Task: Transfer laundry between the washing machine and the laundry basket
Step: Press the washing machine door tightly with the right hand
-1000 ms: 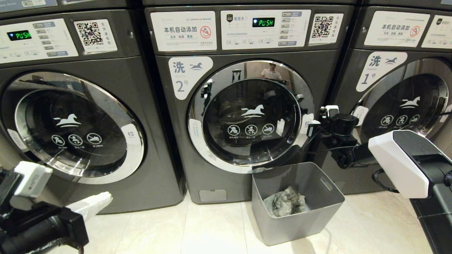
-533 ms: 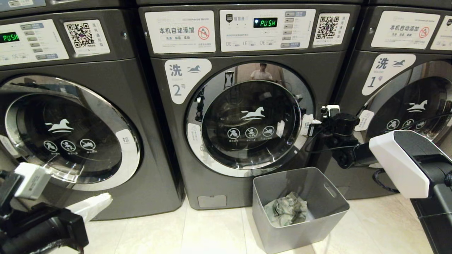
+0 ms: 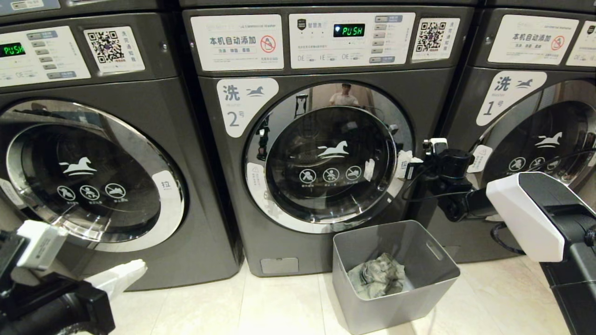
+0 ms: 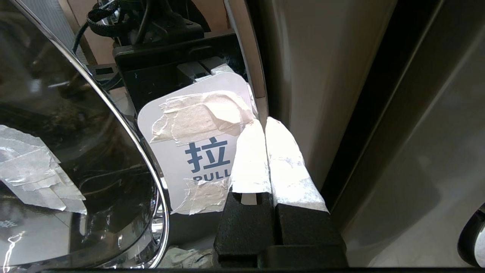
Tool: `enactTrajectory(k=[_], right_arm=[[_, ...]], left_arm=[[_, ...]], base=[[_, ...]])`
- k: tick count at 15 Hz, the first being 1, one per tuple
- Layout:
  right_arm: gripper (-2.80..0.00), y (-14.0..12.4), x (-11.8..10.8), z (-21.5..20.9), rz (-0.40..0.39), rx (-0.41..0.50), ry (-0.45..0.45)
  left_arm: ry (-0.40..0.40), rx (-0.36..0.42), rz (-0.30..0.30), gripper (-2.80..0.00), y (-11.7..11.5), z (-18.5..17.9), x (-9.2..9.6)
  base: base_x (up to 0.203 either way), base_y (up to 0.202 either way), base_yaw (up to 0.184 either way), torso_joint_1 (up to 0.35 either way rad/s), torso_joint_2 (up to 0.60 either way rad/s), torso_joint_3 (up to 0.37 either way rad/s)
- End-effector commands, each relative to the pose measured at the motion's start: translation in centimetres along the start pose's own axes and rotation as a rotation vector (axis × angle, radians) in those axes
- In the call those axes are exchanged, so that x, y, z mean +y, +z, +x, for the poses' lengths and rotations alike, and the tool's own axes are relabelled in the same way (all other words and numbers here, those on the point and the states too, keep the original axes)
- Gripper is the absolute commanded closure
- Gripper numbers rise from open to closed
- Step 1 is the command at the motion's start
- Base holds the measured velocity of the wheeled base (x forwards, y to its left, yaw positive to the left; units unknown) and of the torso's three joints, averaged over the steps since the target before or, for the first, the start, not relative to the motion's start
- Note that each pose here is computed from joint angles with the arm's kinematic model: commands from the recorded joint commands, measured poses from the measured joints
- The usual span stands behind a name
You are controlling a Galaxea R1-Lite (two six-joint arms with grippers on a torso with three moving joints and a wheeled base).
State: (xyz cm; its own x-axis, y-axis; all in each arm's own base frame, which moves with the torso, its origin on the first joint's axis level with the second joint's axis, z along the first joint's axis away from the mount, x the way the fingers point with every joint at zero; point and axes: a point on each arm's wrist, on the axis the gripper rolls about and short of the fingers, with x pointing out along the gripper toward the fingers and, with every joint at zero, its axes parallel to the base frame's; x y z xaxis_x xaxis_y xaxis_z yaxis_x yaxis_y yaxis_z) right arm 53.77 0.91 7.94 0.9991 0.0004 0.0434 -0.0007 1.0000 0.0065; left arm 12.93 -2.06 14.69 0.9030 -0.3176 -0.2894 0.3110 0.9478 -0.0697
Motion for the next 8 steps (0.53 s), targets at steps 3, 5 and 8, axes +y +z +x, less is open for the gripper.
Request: enactTrajectory(k=[3, 5, 8], right_arm=[[0.0, -0.83, 0.21, 0.31, 0.002, -0.008, 0.04], [0.0, -0.9, 0.32, 0.32, 0.004, -0.007, 0.054], [0.0, -1.03, 0.91, 0.3, 0.004, -0.002, 0.082]], left_arm=[[-0.002, -0.016, 0.002, 0.0, -0.12, -0.5, -0.11], [-0.003, -0.015, 0.003, 0.0, -0.27, -0.61, -0.13], [-0.003, -0.019, 0.004, 0.0, -0.14, -0.6, -0.13]], base=[[0.0, 0.0, 0.0, 0.0, 0.0, 0.0], [0.0, 0.0, 0.0, 0.0, 0.0, 0.0], [0.0, 0.0, 0.0, 0.0, 0.0, 0.0]])
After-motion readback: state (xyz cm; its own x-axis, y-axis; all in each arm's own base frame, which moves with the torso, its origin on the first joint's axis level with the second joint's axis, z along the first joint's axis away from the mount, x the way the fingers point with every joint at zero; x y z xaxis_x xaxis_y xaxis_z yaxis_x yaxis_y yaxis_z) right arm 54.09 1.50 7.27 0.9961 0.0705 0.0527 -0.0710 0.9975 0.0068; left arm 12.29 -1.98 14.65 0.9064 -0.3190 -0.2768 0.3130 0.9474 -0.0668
